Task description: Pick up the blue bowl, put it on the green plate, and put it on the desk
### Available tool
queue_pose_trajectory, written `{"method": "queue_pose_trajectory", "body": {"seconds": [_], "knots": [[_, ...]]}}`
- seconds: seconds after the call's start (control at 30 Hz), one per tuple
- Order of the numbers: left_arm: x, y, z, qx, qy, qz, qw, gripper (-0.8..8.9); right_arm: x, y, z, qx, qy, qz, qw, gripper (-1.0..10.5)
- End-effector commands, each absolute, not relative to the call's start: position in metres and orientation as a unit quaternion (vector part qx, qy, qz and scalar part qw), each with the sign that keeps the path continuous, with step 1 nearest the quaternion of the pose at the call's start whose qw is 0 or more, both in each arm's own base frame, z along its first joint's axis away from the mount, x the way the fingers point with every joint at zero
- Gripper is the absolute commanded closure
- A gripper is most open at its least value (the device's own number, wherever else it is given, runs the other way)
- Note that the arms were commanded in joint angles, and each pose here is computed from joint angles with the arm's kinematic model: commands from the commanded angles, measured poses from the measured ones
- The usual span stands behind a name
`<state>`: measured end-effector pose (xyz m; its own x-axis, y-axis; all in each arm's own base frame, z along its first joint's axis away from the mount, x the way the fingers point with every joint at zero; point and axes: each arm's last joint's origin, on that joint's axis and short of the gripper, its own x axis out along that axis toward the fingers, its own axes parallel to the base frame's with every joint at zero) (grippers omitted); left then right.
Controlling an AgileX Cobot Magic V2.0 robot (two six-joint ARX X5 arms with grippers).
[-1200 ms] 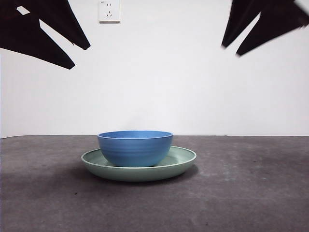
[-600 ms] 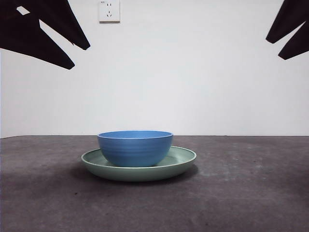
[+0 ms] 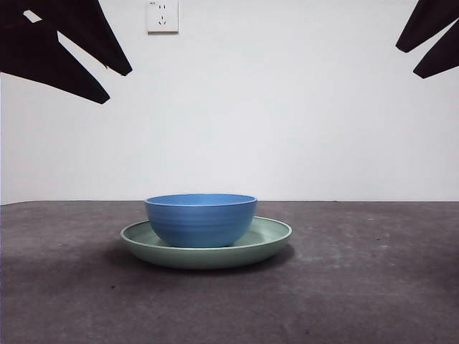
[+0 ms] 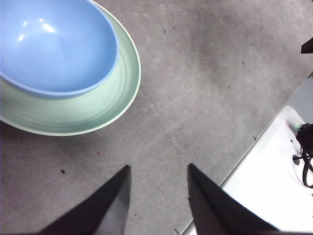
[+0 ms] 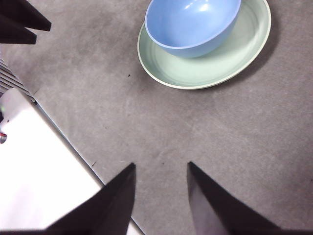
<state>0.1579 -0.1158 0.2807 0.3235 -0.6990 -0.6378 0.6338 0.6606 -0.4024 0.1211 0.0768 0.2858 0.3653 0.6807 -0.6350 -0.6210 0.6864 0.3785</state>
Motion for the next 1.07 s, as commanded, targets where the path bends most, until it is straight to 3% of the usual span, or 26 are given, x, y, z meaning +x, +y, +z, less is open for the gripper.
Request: {"method": "queue_pose_trajectory", "body": {"seconds": [0.03,0.9,0.97,1.07], "knots": [[0.159,-0.118,0.284,-0.033,0.402,-0.419,0.813,8.10,0.121,0.078,0.287,0.033,0.398,0.401,0.824,9.4],[0.159,-0.118,0.286,-0.033,0.396,-0.421,0.815,8.05,0.122,0.078,0.287,0.033,0.396,0.401,0.825,9.4],[0.156,-0.116,0.289,-0.030,0.387,-0.424,0.818,8.05,0.122,0.078,0.287,0.033,0.396,0.401,0.825,9.4],[0.152,-0.107,0.298,0.033,0.320,-0.431,0.843,8.05,0.122,0.078,0.287,0.033,0.396,0.401,0.825,9.4]]}}
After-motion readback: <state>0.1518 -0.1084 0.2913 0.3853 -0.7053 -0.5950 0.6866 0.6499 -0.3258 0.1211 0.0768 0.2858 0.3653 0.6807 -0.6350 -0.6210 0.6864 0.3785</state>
